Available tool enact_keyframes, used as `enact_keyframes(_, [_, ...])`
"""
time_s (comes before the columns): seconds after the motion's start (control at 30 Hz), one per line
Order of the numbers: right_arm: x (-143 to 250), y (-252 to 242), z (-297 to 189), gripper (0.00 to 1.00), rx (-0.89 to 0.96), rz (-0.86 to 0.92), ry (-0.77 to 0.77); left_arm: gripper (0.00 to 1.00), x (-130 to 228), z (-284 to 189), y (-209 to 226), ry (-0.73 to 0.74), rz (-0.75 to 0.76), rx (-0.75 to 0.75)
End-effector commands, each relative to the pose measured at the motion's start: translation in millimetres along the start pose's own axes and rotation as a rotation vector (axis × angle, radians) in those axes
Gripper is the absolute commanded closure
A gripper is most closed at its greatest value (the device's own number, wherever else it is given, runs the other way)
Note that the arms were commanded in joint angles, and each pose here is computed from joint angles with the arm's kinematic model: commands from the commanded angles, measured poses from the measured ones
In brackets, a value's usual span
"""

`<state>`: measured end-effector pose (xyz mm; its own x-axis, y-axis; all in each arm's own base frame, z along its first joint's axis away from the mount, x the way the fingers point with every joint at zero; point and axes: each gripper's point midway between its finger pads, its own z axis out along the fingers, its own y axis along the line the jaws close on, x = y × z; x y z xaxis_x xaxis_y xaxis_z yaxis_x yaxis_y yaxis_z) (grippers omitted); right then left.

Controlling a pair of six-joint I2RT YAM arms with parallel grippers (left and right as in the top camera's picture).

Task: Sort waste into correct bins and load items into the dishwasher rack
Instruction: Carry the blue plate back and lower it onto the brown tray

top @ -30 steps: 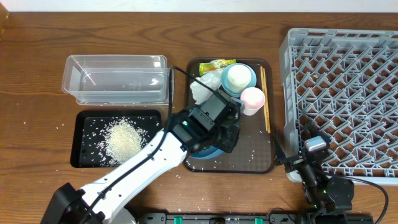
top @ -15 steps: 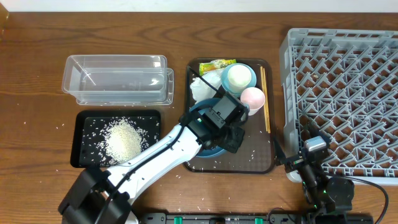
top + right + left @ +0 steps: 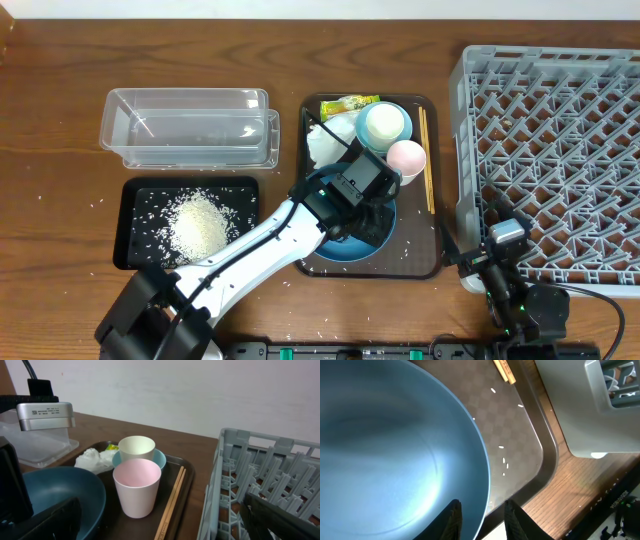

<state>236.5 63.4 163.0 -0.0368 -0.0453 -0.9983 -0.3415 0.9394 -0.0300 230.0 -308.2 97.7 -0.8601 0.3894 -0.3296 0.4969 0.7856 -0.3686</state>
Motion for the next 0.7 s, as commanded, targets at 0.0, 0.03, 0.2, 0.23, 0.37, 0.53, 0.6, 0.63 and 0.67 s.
enact_keyframes(0.0, [0.4,6.0,0.3,0.01,-0.023,0.001,0.0,0.69,-25.0,-21.8,12.4,-0.118,0.014,-0.099])
enact_keyframes(0.03, [0.4,6.0,0.3,0.01,-0.023,0.001,0.0,0.7,-30.6,-27.6,21.7,-0.152,0.011,-0.152])
enact_keyframes(0.2, [0.4,6.0,0.3,0.01,-0.023,0.001,0.0,0.91,-48.8,-49.0,67.9,-0.273,-0.009,-0.428])
enact_keyframes(0.23, [0.4,6.0,0.3,0.01,-0.023,0.001,0.0,0.94,-47.9,-46.7,71.0,-0.27,-0.009,-0.442])
enact_keyframes(0.37, [0.4,6.0,0.3,0.01,-0.023,0.001,0.0,0.94,-31.9,-21.4,71.9,-0.186,-0.019,-0.406])
enact_keyframes(0.53, [0.4,6.0,0.3,0.01,-0.023,0.001,0.0,0.94,-6.5,19.6,51.8,-0.024,-0.028,-0.236])
enact_keyframes(0.6, [0.4,6.0,0.3,0.01,-0.023,0.001,0.0,0.94,4.3,31.7,44.3,0.037,-0.036,-0.175])
enact_keyframes(0.63, [0.4,6.0,0.3,0.01,-0.023,0.001,0.0,0.94,9.6,36.3,40.0,0.066,-0.041,-0.143])
enact_keyframes(0.67, [0.4,6.0,0.3,0.01,-0.023,0.001,0.0,0.94,16.4,40.5,35.1,0.101,-0.047,-0.109])
